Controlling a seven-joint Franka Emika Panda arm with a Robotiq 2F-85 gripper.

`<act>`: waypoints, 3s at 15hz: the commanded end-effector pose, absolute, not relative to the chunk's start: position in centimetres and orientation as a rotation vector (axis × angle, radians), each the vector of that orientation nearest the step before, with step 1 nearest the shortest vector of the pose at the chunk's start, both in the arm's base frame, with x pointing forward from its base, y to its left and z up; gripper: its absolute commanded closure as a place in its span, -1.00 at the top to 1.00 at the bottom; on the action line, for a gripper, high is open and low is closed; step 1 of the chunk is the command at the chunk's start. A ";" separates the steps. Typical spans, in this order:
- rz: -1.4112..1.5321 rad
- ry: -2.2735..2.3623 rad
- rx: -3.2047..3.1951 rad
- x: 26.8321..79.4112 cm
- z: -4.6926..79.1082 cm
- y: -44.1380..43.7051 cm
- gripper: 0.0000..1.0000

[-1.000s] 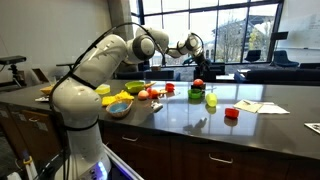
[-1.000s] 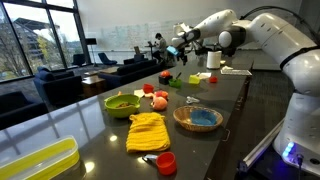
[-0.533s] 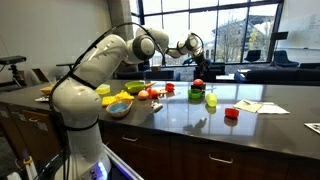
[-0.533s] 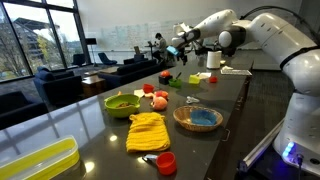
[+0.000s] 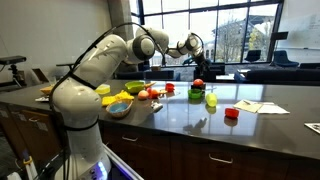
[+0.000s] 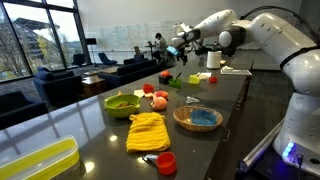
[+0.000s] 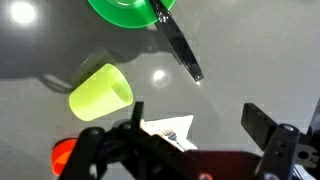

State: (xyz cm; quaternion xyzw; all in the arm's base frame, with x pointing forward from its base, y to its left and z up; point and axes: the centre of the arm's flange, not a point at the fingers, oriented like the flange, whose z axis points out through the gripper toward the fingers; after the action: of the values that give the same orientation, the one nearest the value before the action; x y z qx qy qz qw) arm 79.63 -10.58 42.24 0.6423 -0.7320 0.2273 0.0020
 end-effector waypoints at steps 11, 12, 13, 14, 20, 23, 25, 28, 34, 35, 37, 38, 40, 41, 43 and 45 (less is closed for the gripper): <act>0.713 -2.297 2.015 79.6 42.2 -10.6 1.00; 0.713 -2.297 2.015 79.6 42.2 -10.6 1.00; 0.713 -2.297 2.015 79.6 42.2 -10.6 1.00; 0.701 -2.307 1.992 80.0 42.1 -11.1 1.00; 0.607 -2.076 2.232 80.1 40.8 -9.9 1.00; 0.400 -1.971 2.334 80.6 39.6 -10.4 1.00; 0.301 -1.934 2.344 80.9 38.9 -11.0 1.00; 0.349 -2.131 2.149 81.6 37.7 -12.4 1.00; 0.599 -2.348 2.019 83.5 36.4 -12.6 1.00; 0.632 -2.350 2.018 83.9 36.1 -12.4 1.00; 0.681 -2.359 1.989 84.9 35.5 -12.3 1.00; 0.693 -2.356 1.980 85.2 35.1 -12.3 1.00; 0.711 -2.353 1.970 85.3 34.7 -12.1 1.00; 0.712 -2.348 1.970 85.4 34.4 -12.1 1.00; 0.708 -2.342 1.963 85.6 34.0 -12.1 1.00; 0.708 -2.332 1.964 85.7 33.6 -12.1 1.00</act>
State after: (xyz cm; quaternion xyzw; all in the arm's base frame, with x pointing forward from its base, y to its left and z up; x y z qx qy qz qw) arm 82.21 -11.67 33.34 0.6355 -0.7422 0.2127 -0.0008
